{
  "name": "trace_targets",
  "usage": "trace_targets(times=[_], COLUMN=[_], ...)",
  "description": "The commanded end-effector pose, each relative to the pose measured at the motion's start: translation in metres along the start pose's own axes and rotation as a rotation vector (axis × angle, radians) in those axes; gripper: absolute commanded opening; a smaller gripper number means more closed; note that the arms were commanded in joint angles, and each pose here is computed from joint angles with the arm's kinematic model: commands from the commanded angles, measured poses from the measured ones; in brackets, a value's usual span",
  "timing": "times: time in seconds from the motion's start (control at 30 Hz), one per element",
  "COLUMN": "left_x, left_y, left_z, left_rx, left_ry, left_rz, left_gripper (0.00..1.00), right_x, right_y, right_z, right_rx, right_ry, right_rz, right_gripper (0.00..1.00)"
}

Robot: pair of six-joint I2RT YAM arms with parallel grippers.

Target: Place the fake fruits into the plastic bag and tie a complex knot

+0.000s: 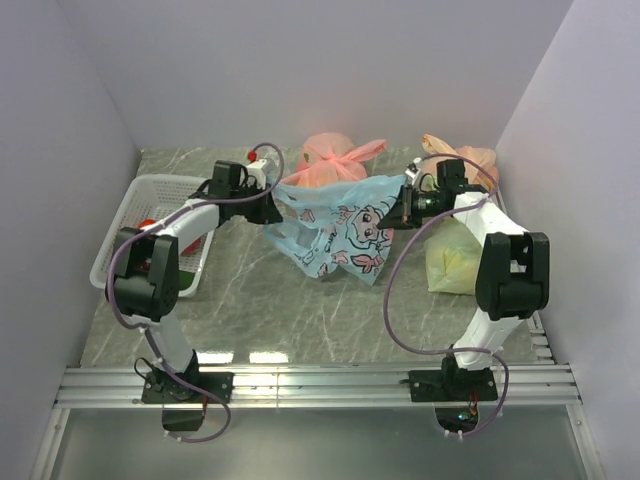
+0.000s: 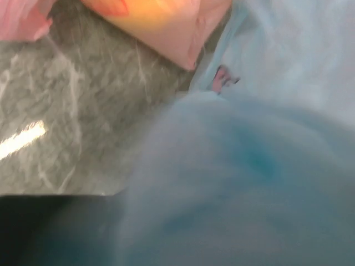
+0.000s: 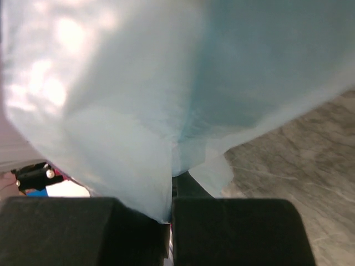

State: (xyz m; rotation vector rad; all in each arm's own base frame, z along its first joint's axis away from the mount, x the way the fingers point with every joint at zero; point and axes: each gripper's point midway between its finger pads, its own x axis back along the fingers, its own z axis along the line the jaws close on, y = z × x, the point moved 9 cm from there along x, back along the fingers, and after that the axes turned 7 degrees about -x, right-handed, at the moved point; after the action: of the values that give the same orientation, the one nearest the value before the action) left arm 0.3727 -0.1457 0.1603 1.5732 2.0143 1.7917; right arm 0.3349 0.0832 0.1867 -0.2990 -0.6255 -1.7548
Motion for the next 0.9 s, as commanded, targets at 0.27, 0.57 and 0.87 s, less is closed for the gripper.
trace_targets(times=[0.27,0.57,0.87], left_x=[0.139,0.14,0.171], left_y=[-0.036,-0.091,-0.009], left_z=[-0.001,-0.053,-0.078], left_rx=[-0.082,-0.286,-0.54], left_ry=[0.05,-0.132,0.029], left_rz=[0.117,0.246,-0.161], left_gripper=[0.0,0.0,0.82], right_x=[0.042,0.022,0.003], right_y=[0.02,0.02,0.008], right_z=[-0.027,-0.023,0.006], right_rx=[0.019,0.101,0.32], right_ry=[-0.177,-0.186,-0.162], right_rz=[-0.131,-0.048,0.144], right_gripper=[0.0,0.0,0.0])
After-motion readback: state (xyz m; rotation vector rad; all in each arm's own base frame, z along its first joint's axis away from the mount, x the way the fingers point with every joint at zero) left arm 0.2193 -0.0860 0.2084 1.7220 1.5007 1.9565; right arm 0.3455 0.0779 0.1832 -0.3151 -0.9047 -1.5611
